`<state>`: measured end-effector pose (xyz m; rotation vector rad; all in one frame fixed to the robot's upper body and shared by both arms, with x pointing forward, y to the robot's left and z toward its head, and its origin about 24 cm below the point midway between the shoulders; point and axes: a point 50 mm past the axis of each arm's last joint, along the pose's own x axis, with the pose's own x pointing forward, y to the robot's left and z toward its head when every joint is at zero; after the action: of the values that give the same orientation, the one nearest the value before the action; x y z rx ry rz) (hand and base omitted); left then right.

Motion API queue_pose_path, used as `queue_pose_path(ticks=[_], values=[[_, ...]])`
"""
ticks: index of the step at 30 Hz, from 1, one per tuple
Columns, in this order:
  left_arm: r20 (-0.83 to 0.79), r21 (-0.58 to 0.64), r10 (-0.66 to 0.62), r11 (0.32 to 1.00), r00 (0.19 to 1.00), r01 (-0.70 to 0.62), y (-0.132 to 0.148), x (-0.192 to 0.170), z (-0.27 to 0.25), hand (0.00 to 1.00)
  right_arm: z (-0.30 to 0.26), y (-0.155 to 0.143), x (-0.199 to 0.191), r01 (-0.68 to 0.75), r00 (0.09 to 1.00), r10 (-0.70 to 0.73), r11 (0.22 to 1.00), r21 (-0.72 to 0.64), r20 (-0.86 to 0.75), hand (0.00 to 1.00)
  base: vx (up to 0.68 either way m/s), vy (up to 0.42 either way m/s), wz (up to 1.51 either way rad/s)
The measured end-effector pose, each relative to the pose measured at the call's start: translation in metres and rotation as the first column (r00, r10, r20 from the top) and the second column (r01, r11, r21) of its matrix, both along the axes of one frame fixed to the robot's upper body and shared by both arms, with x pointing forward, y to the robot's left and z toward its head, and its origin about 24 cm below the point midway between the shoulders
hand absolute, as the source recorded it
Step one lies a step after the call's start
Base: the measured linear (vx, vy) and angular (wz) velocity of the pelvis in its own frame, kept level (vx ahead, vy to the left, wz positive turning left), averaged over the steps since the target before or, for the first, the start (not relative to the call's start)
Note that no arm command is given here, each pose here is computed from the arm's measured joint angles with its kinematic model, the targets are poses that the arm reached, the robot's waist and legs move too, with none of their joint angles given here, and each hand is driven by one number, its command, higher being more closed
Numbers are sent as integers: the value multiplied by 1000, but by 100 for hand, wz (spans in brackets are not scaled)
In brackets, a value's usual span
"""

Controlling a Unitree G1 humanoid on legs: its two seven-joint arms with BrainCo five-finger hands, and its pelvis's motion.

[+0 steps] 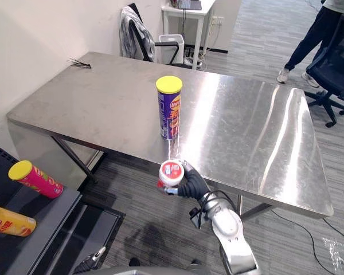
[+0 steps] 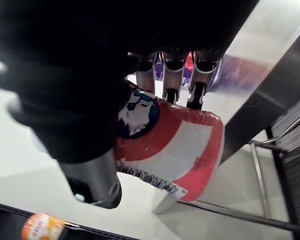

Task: Put the gum and the chips on the shelf.

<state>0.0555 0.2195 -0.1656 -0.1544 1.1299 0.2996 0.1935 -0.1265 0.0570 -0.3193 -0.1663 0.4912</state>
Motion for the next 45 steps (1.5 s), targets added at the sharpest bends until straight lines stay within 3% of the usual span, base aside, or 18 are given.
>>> queue_pose_path(ticks=[6, 10, 15, 24, 31, 38, 45], values=[[-20, 1, -6, 1000, 1000, 6, -1, -6, -1, 0, -62, -16, -24, 61, 968, -103, 981, -184, -228, 100, -79, -32, 9], [-26, 2, -26, 1000, 999, 26, -1, -7, -2, 0, -103, -29, -43, 63, 896, -175, 960, -273, -409, 100, -49, -6, 3], [-30, 2, -48, 999, 998, 48, -3, -7, -2, 0, -104, -35, -45, 101, 890, -218, 951, -293, -400, 100, 6, 0, -1], [-31, 1, -56, 998, 998, 56, -3, -6, -2, 0, -97, -33, -38, 175, 888, -240, 965, -195, -392, 100, 18, -1, -4], [-30, -12, -11, 1000, 999, 11, -3, -9, -2, 0, -96, -40, -37, 226, 876, -281, 957, -181, -391, 100, -20, -1, 0], [-13, -10, -15, 1000, 1000, 15, -3, -3, -1, 0, -93, -59, -37, 299, 858, -356, 932, -203, -370, 100, -8, -8, 2], [20, -46, 102, 994, 995, -101, -4, -1, -1, 0, -88, -66, -31, 325, 858, -377, 924, -200, -347, 100, -17, -84, 10]])
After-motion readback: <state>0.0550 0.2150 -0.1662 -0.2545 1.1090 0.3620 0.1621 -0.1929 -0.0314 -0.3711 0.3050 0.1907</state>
